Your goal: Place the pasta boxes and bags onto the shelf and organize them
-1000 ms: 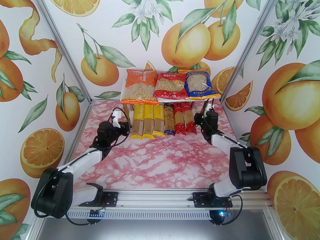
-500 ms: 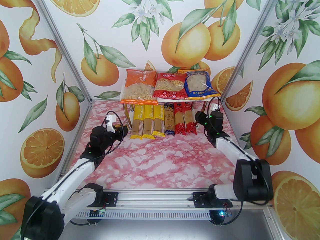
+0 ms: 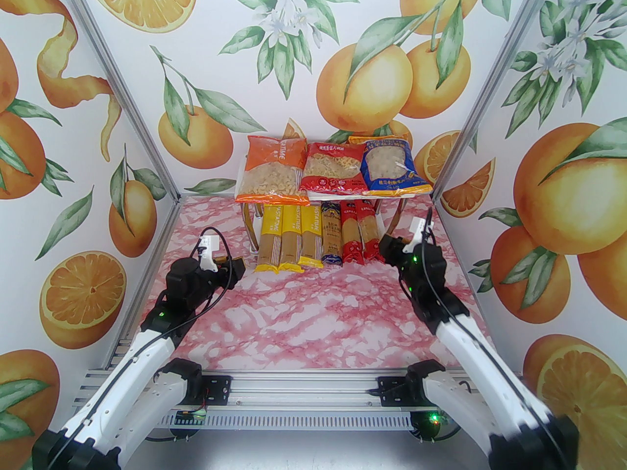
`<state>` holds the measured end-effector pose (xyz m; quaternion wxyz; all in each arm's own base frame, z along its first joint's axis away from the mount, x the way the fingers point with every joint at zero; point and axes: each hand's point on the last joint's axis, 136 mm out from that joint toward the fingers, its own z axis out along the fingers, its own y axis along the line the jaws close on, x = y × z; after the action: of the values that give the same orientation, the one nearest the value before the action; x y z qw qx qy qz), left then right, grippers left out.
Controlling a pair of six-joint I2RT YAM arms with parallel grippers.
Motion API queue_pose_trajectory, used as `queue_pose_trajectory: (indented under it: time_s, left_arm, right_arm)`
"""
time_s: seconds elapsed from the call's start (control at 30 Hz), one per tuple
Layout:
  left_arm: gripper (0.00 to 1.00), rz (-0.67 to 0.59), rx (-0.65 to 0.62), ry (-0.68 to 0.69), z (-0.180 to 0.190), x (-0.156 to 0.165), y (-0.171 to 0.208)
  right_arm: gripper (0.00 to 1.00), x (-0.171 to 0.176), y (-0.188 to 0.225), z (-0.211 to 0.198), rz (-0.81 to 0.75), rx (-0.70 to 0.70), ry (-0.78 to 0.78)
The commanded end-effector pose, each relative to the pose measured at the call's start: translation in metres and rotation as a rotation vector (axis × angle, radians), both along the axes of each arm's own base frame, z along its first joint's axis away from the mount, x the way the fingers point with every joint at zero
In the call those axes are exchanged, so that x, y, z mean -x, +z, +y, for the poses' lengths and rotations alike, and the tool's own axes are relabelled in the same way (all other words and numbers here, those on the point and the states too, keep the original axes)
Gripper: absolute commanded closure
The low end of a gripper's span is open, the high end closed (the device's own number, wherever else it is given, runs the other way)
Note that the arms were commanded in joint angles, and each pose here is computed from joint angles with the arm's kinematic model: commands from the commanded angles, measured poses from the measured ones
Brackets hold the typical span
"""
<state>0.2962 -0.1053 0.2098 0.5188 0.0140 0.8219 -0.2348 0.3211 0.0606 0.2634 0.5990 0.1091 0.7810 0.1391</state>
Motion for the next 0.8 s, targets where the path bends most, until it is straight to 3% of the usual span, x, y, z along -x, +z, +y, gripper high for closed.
queue_pose_trajectory:
  time_s: [0.0,0.23,0.4,0.77]
  left_arm:
    - [0.51,0.063,0.012,-0.013,0.000,0.004,-0.014]
    - [0.48,0.090,0.055,-0.016,0.001,0.003,-0.016]
    - [0.47,0.098,0.058,-0.011,0.003,0.004,-0.017]
    - [0.46,0.105,0.052,0.005,0.010,0.006,-0.018]
  right_arm:
    - [0.56,0.019,-0.052,-0.006,0.156,0.078,-0.058]
    - [0.51,0.007,-0.072,0.015,0.268,0.158,-0.015]
    - [0.45,-0.020,-0.077,0.031,0.310,0.193,0.010]
    - [0.42,-0.083,-0.099,0.051,0.355,0.262,-0.036]
